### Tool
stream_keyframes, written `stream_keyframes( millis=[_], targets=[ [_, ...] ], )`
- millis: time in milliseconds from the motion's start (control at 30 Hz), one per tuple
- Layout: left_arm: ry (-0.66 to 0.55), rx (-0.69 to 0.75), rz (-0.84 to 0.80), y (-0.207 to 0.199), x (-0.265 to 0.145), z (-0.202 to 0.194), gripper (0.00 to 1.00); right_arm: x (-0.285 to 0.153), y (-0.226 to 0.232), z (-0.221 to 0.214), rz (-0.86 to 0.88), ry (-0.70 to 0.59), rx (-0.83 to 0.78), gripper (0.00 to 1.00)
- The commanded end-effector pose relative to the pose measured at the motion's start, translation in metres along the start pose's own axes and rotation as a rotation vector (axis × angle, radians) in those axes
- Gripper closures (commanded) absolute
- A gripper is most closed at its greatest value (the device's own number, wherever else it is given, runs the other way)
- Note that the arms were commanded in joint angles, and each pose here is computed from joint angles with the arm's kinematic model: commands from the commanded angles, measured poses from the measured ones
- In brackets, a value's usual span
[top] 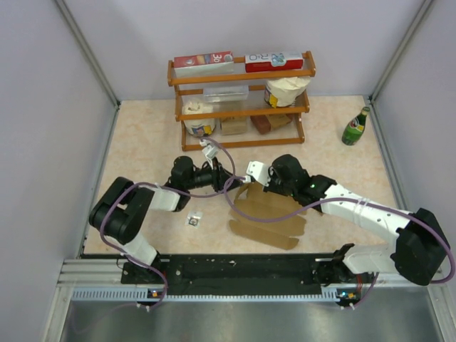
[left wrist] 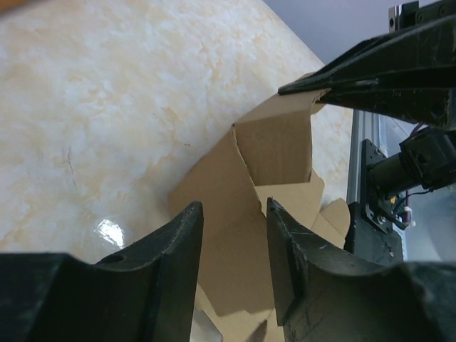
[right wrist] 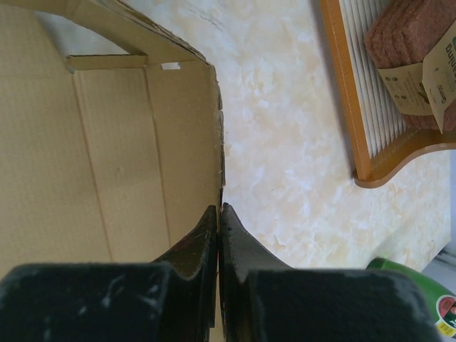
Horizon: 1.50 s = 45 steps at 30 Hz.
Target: Fold the paper box
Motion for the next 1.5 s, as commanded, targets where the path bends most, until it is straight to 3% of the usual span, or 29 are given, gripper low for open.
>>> stream_keyframes(
  millis=[0, 333, 533, 1067, 1267, 1467],
  targets=[
    [0.003, 0.045, -0.056, -0.005, -0.001, -0.008, 0.55, -0.001, -0.019, 0.018, -0.076, -0.049, 0.014, 1.0],
    [-0.06, -0.021, -0.157, -0.014, 0.0, -0.008, 0.54, 0.001, -0.018, 0.02, -0.08, -0.072, 0.041, 1.0],
    [-0.149, -0.064, -0.221, -0.021, -0.001, 0.019, 0.52, 0.001, -0.015, 0.019, -0.075, -0.074, 0.049, 1.0],
    [-0.317, -0.055, -0.108, 0.004, -0.025, 0.085, 0.47, -0.001, -0.008, 0.017, -0.043, -0.079, 0.035, 1.0],
    [-0.279, -0.044, 0.002, 0.024, -0.013, 0.096, 0.47, -0.001, -0.007, 0.017, -0.034, -0.084, 0.035, 1.0],
    [-0.125, 0.03, 0.177, 0.044, 0.0, 0.07, 0.5, -0.003, -0.01, 0.02, -0.04, -0.089, 0.029, 1.0]
  ],
)
Point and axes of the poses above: each gripper's point midway between its finger pads, its own x axis out along the fingers, its own y axis along the line the jaws close on, z = x × y, the point moved 3 cm from there along -x, back along the fingers, and after that the axes turned 11 degrees about -x, right-handed, at the moved point
